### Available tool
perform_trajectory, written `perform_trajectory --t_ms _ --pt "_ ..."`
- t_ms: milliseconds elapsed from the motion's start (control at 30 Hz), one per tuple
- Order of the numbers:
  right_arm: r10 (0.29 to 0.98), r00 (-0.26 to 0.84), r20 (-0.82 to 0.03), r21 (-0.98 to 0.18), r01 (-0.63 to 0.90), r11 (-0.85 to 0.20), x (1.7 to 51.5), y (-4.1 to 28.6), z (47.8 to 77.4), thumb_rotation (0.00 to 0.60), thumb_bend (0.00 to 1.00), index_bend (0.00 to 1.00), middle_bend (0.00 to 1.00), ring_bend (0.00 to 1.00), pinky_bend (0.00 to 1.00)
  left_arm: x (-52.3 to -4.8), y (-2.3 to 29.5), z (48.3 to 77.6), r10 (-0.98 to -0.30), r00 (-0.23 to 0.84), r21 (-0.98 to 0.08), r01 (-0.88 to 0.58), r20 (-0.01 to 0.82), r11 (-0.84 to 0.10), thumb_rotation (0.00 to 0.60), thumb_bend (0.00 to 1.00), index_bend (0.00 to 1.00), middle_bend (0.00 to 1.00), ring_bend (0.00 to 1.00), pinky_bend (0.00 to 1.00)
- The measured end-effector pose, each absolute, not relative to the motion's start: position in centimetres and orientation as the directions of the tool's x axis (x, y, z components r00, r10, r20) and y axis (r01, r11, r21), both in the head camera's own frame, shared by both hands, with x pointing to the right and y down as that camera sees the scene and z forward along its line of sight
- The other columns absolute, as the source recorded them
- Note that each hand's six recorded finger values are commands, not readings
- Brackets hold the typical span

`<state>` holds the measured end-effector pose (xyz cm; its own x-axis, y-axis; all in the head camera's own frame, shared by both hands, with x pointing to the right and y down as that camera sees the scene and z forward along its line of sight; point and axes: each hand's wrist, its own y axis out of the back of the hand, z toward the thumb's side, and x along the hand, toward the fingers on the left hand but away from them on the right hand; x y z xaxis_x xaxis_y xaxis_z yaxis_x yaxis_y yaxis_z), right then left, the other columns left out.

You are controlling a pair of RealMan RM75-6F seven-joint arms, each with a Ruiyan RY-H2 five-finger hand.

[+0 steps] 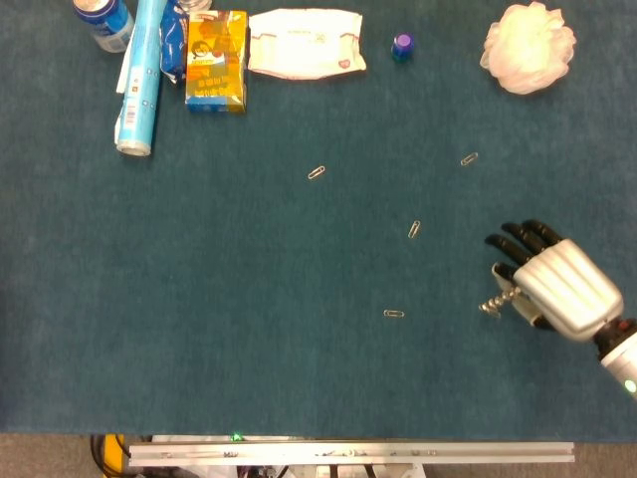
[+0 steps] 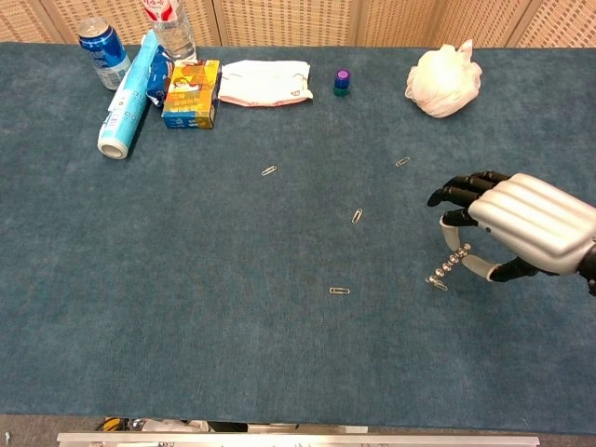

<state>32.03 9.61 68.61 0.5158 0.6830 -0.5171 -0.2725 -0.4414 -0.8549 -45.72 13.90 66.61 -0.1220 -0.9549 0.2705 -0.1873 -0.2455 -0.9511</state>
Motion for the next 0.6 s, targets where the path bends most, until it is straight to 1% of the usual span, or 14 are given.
perform_trajectory --t_ms 267,600 --pt "0.728 0.487 -0.483 -0.875 -0.236 -0.422 32.1 6.8 68.4 0.6 0.34 0.63 0.23 0.14 0.18 -45.8 13.9 66.7 -0.954 -0.123 -0.95 -0.188 0.274 -0.249 0.6 0.07 0.43 0.48 0.37 0.49" --pt "0.757 0.448 -0.475 -0.88 -0.233 -0.414 32.0 3.6 69.5 0.6 0.34 0.63 0.23 0.14 0.18 -45.8 14.0 66.8 -0.952 -0.121 -0.949 -0.186 0.28 -0.255 0.6 0.07 0.43 0.48 0.37 0.49"
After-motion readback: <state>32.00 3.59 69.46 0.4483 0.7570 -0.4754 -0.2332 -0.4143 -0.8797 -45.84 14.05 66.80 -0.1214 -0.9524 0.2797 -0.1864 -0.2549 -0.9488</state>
